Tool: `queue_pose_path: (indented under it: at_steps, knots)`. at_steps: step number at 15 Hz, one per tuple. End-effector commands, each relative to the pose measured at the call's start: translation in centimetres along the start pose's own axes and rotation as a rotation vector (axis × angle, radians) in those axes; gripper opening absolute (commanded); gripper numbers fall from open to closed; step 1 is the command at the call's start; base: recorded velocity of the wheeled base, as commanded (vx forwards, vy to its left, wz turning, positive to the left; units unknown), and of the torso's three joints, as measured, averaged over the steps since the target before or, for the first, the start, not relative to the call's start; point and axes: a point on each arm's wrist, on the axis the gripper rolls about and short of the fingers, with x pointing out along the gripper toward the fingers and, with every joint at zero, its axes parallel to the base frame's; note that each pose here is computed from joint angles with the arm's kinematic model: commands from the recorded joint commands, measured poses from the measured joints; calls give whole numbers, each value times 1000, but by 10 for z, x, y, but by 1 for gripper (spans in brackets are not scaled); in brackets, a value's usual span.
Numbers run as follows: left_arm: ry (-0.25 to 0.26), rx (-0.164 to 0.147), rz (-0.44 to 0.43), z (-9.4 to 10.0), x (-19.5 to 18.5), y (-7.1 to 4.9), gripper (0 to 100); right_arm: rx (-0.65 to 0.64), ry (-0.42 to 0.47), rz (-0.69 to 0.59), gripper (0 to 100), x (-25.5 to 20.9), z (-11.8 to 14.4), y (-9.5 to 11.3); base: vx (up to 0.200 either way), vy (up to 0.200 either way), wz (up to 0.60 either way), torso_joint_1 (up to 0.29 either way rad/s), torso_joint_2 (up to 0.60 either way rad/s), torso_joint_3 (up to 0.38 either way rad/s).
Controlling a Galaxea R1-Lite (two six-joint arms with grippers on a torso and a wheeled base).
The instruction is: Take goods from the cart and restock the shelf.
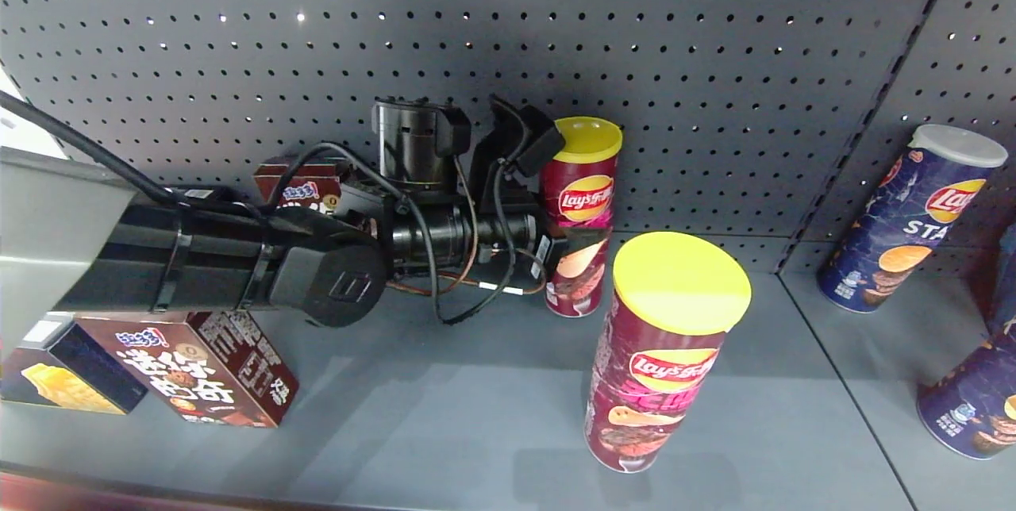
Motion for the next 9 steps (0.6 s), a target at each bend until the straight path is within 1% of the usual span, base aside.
queue_pose_path:
  at_steps: [1,6,8,9]
  knots:
    - [-3,2,-5,0,3,-1,0,0,1,0,100,0,0,0,0,0,0,0,0,0]
    - [7,-3,-9,-4,6,-2,0,0,1,1,100,0,0,0,0,0,0,0,0,0]
    - [10,-1,-15,-5,8,-4,0,0,1,0,100,0,0,0,0,0,0,0,0,0]
    - [15,7,-16,-6,8,-4,0,0,1,0,100,0,0,0,0,0,0,0,0,0]
